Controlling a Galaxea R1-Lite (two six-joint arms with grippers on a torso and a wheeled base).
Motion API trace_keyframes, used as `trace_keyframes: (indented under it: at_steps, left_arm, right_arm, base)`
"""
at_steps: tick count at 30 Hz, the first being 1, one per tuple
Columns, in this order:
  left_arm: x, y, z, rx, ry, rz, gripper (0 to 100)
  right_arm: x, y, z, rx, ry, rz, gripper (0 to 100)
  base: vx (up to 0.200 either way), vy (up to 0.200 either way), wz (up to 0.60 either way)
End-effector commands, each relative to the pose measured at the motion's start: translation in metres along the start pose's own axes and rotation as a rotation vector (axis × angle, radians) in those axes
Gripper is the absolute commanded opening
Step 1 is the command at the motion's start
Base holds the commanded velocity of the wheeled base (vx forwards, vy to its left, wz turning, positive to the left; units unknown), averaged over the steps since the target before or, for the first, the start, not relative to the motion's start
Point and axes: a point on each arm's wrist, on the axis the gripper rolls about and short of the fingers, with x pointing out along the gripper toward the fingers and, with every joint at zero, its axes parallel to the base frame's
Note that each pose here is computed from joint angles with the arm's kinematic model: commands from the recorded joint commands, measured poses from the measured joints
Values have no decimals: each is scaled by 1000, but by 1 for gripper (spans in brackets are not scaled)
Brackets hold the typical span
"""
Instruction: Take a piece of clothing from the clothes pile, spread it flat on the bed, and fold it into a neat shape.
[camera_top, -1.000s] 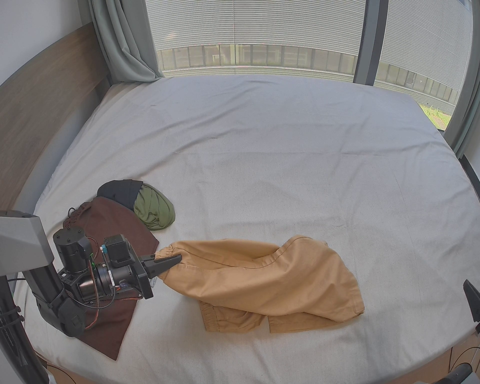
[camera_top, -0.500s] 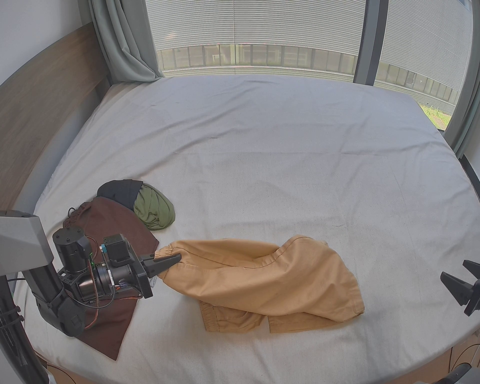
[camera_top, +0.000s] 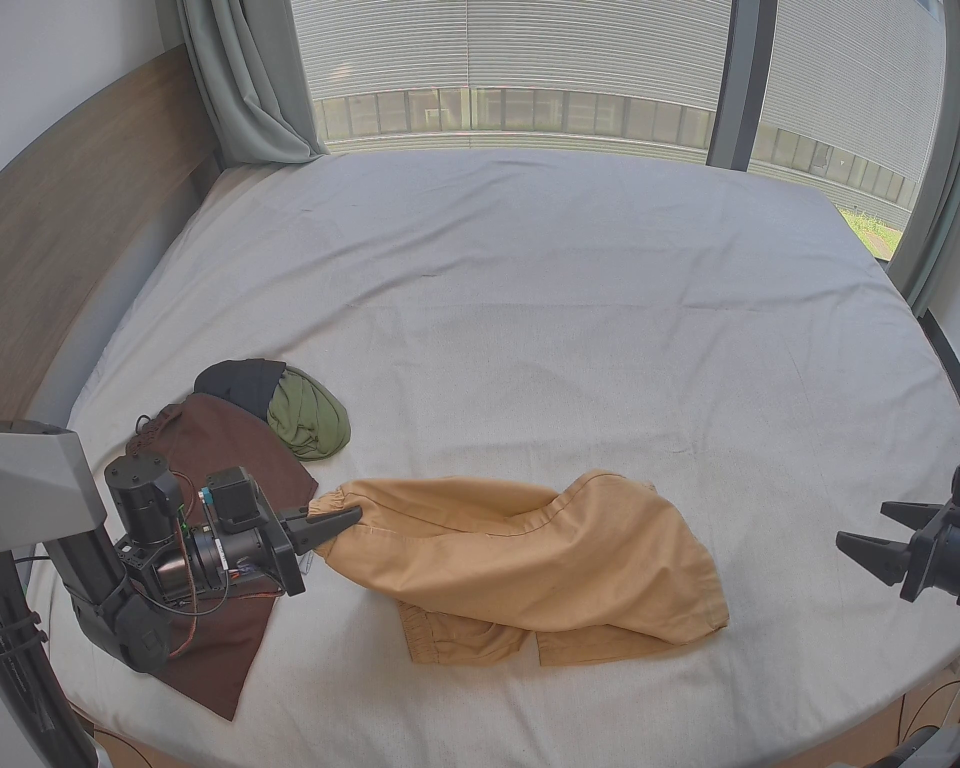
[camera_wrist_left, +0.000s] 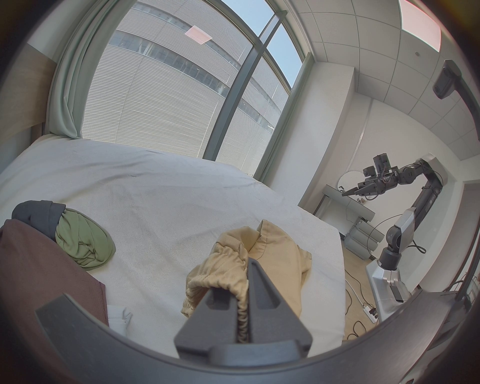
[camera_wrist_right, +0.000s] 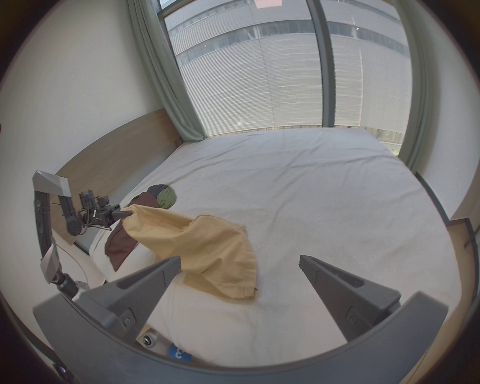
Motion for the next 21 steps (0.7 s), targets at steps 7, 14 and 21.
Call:
trace_keyframes:
  at_steps: [7, 14, 21]
  left_arm:
    - [-1, 0, 0, 1, -1, 3, 0]
    - [-1, 1, -2, -5, 5, 3, 0]
    - [-1, 2, -1, -2, 1, 7, 0]
  right_arm:
    - [46, -12, 9, 18, 75, 77, 100]
    - [74, -15, 4, 39, 107, 137, 100]
    - [97, -25, -12, 103, 148, 183, 100]
  base:
    - [0, 0, 0]
    - [0, 0, 0]
    - [0, 0, 0]
